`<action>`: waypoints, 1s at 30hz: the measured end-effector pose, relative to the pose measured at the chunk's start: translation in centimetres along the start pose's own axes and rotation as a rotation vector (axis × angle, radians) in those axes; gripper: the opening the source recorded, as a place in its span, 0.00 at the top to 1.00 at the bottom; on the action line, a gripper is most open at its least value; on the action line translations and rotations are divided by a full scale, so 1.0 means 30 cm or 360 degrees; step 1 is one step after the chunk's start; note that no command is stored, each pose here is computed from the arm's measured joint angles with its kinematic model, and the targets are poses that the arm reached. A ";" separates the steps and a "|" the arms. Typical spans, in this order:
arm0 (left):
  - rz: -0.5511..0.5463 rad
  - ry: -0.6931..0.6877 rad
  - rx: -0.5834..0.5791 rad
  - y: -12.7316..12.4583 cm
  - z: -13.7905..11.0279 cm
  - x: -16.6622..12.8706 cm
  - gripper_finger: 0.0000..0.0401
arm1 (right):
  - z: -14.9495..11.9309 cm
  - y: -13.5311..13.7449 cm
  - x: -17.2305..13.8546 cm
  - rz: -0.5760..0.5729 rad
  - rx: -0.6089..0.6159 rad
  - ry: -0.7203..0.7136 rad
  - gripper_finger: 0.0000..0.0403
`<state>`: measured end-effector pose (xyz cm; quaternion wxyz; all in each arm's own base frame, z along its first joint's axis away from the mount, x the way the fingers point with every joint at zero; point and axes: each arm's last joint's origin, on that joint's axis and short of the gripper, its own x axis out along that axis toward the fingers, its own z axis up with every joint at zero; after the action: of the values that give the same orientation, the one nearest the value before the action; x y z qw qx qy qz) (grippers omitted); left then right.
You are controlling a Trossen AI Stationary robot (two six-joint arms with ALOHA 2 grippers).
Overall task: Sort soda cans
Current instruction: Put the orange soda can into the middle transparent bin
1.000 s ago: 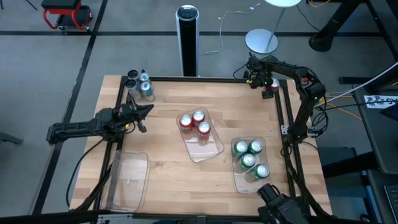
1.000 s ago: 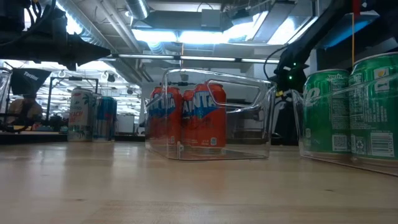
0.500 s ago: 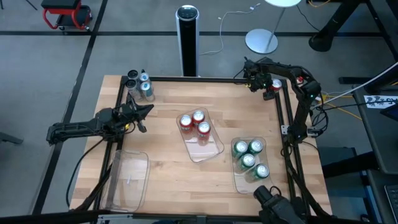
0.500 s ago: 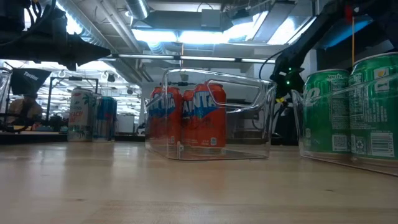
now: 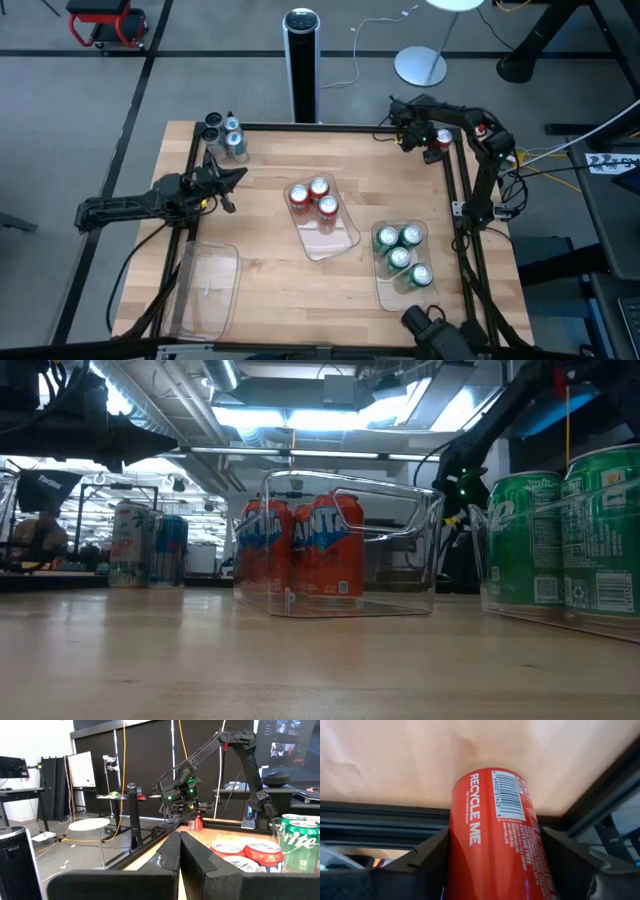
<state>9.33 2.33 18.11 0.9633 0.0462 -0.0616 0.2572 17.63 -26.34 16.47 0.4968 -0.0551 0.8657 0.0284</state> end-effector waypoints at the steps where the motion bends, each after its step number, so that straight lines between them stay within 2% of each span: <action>1: 0.0001 -0.0005 -0.0002 0.000 0.001 0.000 1.00 | 0.006 0.008 -0.008 0.0000 -0.0018 -0.0011 0.32; 20: 0.0001 -0.0008 -0.0003 0.000 0.002 0.000 1.00 | 0.208 0.160 -0.148 -0.0318 -0.0338 -0.0098 0.32; 30: 0.0001 -0.0007 -0.0007 0.000 0.002 0.000 1.00 | 0.308 0.287 -0.224 -0.0474 -0.0522 -0.0099 0.32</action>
<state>9.32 2.33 18.16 0.9632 0.0447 -0.0644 0.2573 27.85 -16.40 17.54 0.5062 -0.2617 0.8160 0.0968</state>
